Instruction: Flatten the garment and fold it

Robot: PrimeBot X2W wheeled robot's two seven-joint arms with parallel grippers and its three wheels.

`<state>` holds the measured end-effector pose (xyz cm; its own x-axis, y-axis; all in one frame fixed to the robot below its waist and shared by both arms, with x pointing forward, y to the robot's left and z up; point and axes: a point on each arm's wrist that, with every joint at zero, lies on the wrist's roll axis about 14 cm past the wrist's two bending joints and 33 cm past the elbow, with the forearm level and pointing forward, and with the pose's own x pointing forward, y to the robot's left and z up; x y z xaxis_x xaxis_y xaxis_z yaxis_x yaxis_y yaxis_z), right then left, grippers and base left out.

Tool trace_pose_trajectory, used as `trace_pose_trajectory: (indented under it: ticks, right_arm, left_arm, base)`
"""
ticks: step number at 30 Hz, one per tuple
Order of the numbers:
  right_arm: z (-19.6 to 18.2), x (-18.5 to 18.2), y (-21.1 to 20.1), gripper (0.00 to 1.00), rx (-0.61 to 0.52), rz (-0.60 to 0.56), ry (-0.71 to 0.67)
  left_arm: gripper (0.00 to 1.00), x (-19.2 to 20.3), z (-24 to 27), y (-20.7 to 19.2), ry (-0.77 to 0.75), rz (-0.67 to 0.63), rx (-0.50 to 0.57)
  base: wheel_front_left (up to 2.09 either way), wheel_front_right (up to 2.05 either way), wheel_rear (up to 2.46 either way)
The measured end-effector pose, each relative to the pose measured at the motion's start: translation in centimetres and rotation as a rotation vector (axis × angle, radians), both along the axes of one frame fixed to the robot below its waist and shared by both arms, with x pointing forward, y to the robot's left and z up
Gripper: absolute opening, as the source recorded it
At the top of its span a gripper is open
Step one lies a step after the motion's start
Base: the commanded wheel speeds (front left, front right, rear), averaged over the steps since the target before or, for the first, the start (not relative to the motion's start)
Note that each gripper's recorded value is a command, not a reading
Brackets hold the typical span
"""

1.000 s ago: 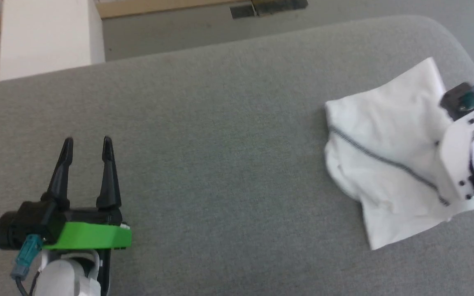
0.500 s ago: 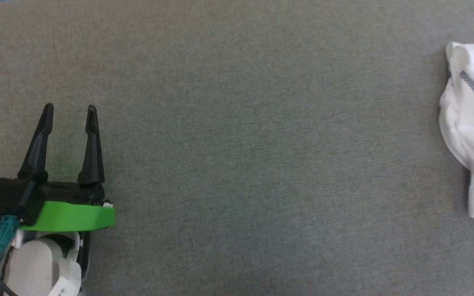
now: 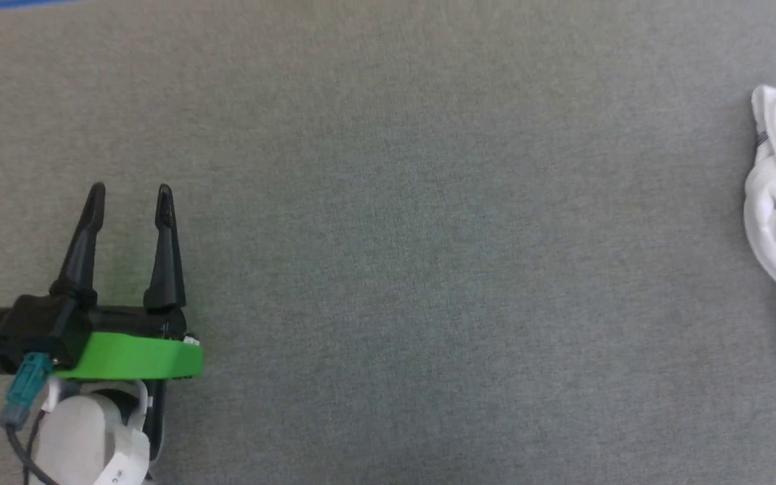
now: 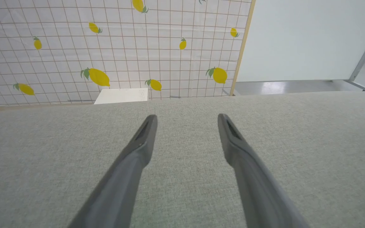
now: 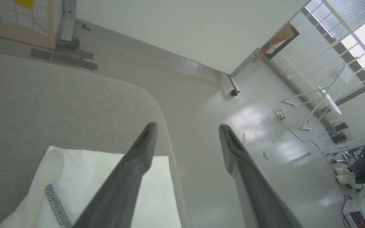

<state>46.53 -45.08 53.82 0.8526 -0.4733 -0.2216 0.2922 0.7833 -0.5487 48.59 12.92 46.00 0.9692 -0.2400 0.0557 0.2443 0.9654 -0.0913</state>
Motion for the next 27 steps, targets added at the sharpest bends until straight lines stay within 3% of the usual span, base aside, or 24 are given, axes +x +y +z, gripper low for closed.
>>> trace_pose_trajectory:
  ticks: [6,11,16,21,27]
  right_arm:
    - [7.5,2.2,8.6,1.0,0.064,0.311,-0.358]
    - [12.4,0.9,15.9,1.0,0.167,0.491,-0.606]
    - [12.5,-2.0,22.6,1.0,0.347,0.593,-0.722]
    - [10.8,-4.4,26.2,1.0,0.494,0.599,-0.763]
    - [6.6,-6.4,28.1,1.0,0.58,0.602,-0.684]
  left_arm:
    - [1.0,-1.5,3.0,1.0,-0.054,0.056,-0.006]
    - [1.0,-3.2,6.0,2.3,-0.111,0.124,-0.013]
    - [1.0,-5.4,8.9,4.1,-0.17,0.199,-0.027]
    - [1.0,-7.3,10.5,5.4,-0.205,0.245,-0.024]
    - [1.0,-9.4,10.8,6.3,-0.207,0.273,0.003]
  base:
    - [0.0,0.0,0.0]
    - [0.0,0.0,0.0]
    - [0.0,0.0,0.0]
    - [0.0,0.0,0.0]
    - [0.0,0.0,0.0]
